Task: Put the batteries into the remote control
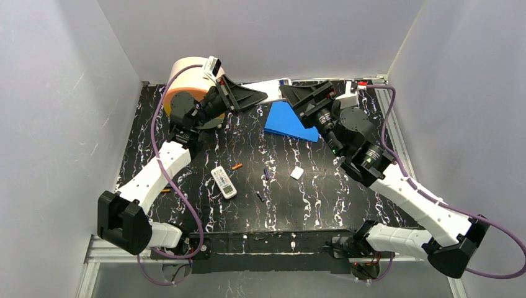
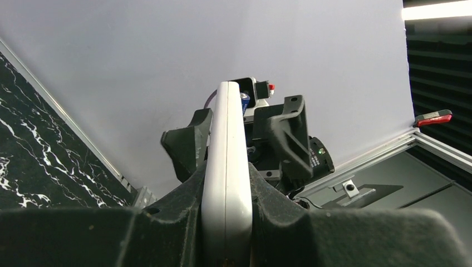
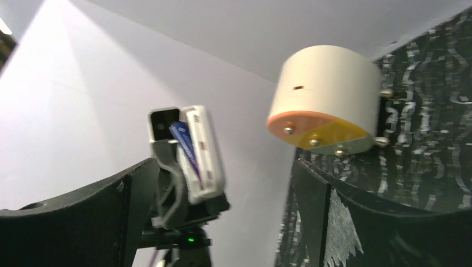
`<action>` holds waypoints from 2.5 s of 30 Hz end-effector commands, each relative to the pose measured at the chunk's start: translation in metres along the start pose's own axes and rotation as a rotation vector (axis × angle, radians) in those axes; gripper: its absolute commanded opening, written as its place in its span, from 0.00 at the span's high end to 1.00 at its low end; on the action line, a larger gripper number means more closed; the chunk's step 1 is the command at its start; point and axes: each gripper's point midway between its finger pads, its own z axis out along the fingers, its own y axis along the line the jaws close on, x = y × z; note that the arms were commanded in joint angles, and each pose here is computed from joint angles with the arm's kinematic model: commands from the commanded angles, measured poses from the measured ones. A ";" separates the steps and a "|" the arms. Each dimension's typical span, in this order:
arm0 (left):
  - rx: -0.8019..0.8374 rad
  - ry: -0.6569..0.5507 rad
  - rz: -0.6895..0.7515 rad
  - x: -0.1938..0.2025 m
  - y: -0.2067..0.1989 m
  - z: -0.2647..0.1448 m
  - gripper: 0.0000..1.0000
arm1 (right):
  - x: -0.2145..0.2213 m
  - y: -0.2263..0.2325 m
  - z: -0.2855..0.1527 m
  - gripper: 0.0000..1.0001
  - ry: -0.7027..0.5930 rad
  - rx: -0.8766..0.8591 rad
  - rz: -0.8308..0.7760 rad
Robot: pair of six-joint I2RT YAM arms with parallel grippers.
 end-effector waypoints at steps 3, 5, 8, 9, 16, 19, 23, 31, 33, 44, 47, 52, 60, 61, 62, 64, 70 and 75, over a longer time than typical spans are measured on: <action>0.070 -0.021 0.047 0.001 -0.026 -0.008 1.00 | -0.017 0.061 0.002 0.01 -0.041 -0.225 0.198; 0.071 -0.020 0.050 0.002 -0.026 -0.009 1.00 | -0.015 0.062 0.004 0.01 -0.037 -0.234 0.216; 0.073 -0.014 0.053 0.004 -0.026 -0.010 1.00 | -0.013 0.064 0.009 0.02 -0.029 -0.235 0.241; 0.070 -0.014 0.054 0.004 -0.024 -0.010 1.00 | -0.013 0.064 0.010 0.03 -0.028 -0.232 0.246; 0.070 -0.004 0.083 0.009 -0.019 -0.014 1.00 | -0.014 0.065 0.017 0.22 -0.022 -0.219 0.299; 0.083 0.007 0.100 0.012 -0.019 -0.015 1.00 | -0.016 0.063 0.019 0.30 -0.020 -0.220 0.327; 0.083 0.013 0.104 0.015 -0.016 -0.016 1.00 | -0.016 0.060 0.021 0.38 -0.004 -0.218 0.352; 0.079 0.012 0.101 0.016 -0.014 -0.017 1.00 | -0.011 0.055 0.025 0.53 0.018 -0.208 0.360; 0.079 0.011 0.099 0.016 -0.014 -0.017 1.00 | -0.011 0.055 0.025 0.54 0.018 -0.206 0.359; 0.082 -0.015 0.058 0.010 -0.019 -0.016 1.00 | -0.010 0.053 0.027 0.67 0.021 -0.203 0.321; 0.085 -0.025 0.032 0.007 -0.022 -0.014 1.00 | -0.010 0.052 0.028 0.74 0.016 -0.201 0.292; 0.091 -0.042 -0.023 0.001 -0.030 -0.013 1.00 | -0.011 0.049 0.029 0.74 0.002 -0.193 0.220; 0.049 -0.054 -0.073 0.001 -0.022 -0.013 1.00 | -0.019 0.053 0.026 0.24 -0.014 -0.213 0.195; 0.044 -0.058 -0.079 0.001 -0.020 -0.013 1.00 | -0.021 0.055 0.024 0.23 -0.020 -0.221 0.190; 0.041 -0.062 -0.084 0.000 -0.019 -0.014 1.00 | -0.022 0.057 0.022 0.21 -0.022 -0.233 0.181; 0.039 -0.065 -0.086 0.000 -0.017 -0.014 1.00 | -0.021 0.059 0.020 0.21 -0.013 -0.233 0.158; 0.035 -0.059 -0.088 0.001 -0.015 -0.013 1.00 | -0.016 0.050 0.021 0.42 0.007 -0.199 0.101; 0.035 -0.056 -0.087 0.001 -0.015 -0.012 1.00 | -0.010 0.042 0.025 0.60 0.027 -0.160 0.060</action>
